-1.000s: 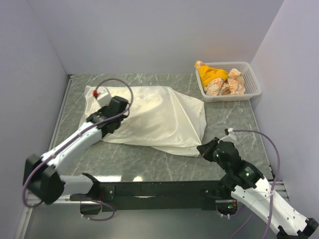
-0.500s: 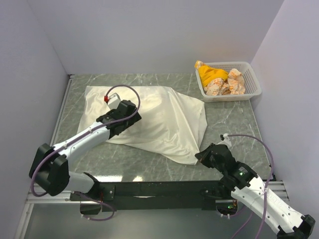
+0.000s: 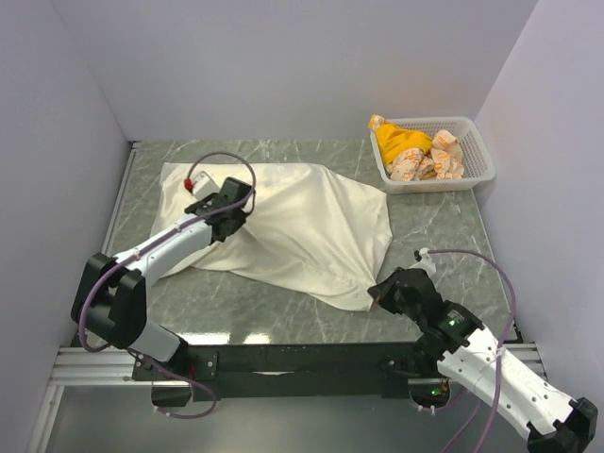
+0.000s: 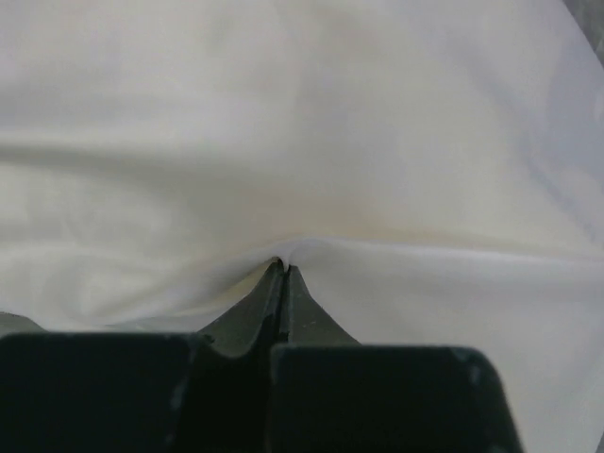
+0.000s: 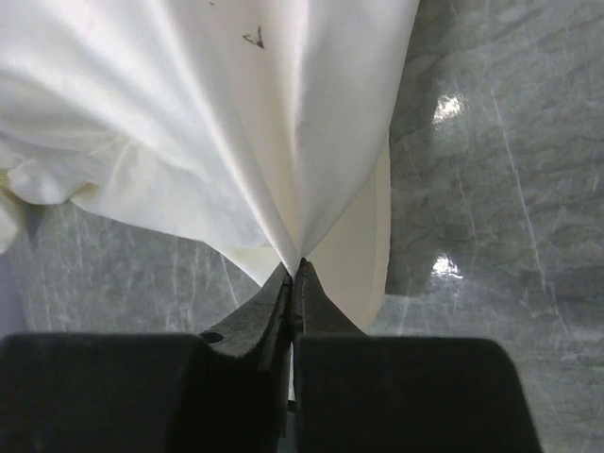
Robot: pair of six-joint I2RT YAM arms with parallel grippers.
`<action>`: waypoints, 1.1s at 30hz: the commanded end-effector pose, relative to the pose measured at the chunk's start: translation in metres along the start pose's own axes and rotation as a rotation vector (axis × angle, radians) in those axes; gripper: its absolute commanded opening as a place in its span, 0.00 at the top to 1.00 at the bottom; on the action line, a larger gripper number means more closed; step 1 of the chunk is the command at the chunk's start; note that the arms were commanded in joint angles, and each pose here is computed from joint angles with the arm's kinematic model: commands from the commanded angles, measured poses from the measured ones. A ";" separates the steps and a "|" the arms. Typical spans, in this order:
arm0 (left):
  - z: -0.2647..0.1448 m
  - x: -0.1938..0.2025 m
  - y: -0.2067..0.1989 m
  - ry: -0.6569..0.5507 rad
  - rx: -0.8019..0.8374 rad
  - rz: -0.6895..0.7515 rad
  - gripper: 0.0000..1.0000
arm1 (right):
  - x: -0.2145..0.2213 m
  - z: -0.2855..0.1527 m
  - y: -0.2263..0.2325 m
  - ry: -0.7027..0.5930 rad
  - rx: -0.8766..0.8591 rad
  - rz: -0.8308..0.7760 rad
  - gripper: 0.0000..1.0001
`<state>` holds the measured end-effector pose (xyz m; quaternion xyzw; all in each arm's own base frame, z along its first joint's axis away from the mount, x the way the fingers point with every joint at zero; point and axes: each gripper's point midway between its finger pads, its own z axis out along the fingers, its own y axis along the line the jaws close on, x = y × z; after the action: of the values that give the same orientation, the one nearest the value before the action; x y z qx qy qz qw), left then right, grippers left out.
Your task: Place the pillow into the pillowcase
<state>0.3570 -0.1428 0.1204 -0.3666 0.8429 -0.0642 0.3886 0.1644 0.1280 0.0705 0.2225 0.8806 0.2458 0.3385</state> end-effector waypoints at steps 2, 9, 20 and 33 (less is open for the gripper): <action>-0.020 -0.072 0.021 -0.139 0.003 -0.097 0.99 | -0.021 -0.013 0.019 -0.074 -0.062 0.014 1.00; -0.066 -0.125 0.077 -0.249 -0.030 -0.233 0.99 | -0.016 -0.020 0.009 -0.067 -0.061 0.056 1.00; -0.093 -0.135 0.081 -0.225 0.138 -0.206 0.99 | -0.006 -0.021 0.018 -0.062 -0.204 0.087 0.36; -0.192 0.105 -0.056 0.034 0.515 0.645 0.32 | -0.171 0.024 0.022 -0.278 0.129 0.060 0.24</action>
<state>0.2455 -0.2464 0.2158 -0.0765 0.8767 -0.1719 0.4426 0.2579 0.0734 0.1341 0.3048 0.8454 0.1632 0.4072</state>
